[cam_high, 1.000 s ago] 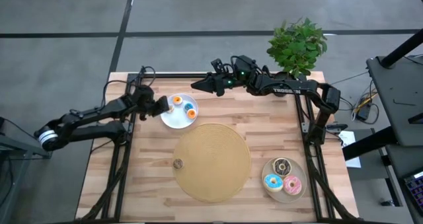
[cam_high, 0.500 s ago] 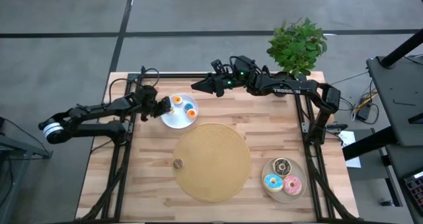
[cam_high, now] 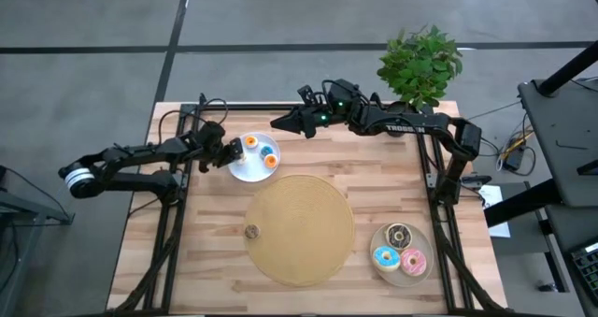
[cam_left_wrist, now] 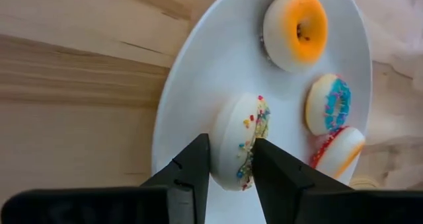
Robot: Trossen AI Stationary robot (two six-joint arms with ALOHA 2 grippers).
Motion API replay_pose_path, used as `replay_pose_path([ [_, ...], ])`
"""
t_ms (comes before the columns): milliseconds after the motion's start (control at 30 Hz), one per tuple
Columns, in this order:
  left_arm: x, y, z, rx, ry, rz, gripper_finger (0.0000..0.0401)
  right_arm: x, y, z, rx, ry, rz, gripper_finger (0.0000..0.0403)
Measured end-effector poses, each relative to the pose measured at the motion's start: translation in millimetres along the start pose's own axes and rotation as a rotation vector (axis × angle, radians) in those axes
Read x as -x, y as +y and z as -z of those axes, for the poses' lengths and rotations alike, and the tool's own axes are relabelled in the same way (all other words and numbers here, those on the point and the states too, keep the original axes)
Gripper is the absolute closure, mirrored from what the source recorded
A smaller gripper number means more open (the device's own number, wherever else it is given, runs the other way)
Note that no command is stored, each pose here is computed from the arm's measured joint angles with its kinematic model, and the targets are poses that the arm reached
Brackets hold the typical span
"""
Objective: Pick & Place donuts
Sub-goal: Put the small white donut into the white plate
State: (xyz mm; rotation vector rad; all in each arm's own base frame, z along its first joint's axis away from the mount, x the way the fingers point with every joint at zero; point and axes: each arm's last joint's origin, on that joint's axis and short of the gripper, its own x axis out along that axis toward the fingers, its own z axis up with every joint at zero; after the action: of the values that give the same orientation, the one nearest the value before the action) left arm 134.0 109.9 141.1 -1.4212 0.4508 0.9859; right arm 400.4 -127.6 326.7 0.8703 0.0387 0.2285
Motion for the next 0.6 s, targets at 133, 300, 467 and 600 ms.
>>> replay_pose_path([
  [133,-0.2,0.2,0.0,0.000,0.001,-0.003,0.0302,0.0,0.0,0.0,0.000,0.000,0.000,0.0261],
  [300,-0.2,0.2,0.1,-0.004,0.001,-0.003,0.0270,0.0,0.1,0.0,0.001,0.000,0.000,0.0266],
  [467,0.0,0.1,0.3,-0.004,0.008,0.001,0.0249,0.0,0.1,0.0,0.001,-0.001,0.000,0.0268],
  [600,0.7,-0.2,0.4,-0.003,0.009,0.006,0.0247,0.0,0.1,0.0,0.000,-0.001,0.000,0.0263],
])
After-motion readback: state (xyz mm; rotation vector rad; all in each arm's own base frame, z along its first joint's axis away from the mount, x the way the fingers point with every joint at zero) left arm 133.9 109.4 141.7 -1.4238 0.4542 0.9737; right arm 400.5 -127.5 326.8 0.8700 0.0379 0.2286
